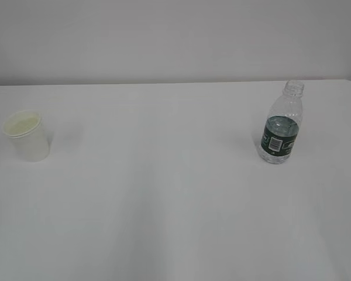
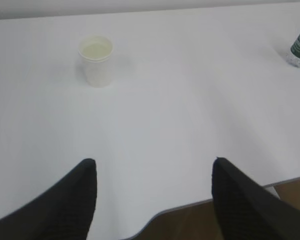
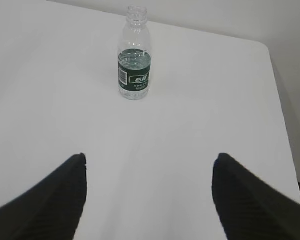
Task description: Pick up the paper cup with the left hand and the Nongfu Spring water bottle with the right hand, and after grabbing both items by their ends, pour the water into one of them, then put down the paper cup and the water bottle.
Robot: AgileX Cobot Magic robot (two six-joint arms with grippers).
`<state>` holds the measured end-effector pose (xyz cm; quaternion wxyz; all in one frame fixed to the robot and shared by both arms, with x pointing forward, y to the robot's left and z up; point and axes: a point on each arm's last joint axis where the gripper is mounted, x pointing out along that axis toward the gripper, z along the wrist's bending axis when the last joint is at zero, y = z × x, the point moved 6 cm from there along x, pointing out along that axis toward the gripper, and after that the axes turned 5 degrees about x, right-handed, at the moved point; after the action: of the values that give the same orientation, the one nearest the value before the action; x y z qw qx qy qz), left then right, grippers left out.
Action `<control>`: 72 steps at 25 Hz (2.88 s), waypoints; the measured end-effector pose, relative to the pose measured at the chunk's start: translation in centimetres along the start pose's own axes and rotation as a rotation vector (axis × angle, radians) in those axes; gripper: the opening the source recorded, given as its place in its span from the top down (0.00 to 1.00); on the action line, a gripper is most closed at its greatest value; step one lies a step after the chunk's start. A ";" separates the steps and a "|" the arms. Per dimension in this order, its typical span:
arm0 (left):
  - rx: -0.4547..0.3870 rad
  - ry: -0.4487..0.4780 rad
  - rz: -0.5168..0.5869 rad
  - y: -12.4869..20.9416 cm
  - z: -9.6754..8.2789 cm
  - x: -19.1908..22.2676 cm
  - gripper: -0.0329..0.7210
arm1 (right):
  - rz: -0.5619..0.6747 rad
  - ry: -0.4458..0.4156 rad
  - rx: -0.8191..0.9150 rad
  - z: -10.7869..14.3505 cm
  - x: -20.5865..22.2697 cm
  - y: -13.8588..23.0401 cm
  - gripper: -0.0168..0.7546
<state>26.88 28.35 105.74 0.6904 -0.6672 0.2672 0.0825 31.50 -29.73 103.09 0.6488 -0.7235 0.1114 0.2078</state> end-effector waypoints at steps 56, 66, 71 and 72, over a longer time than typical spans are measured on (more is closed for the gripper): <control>-0.006 -0.003 -0.009 2.0 0.2 2.3 0.35 | 0.076 -0.009 0.062 -0.1 -2.3 3.1 0.21; -0.006 -0.003 -0.011 2.0 0.2 2.3 0.35 | 0.075 -0.009 0.062 0.0 -2.3 3.0 0.21; -0.006 -0.003 -0.011 2.0 0.2 2.3 0.35 | 0.075 -0.009 0.062 0.0 -2.3 3.0 0.21; -0.006 -0.003 -0.011 2.0 0.2 2.3 0.35 | 0.075 -0.009 0.062 0.0 -2.3 3.0 0.21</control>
<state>27.96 28.19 102.85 0.6892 -0.6706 0.2623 0.0806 28.18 -30.43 101.41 0.6633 -0.6974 0.1416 0.2317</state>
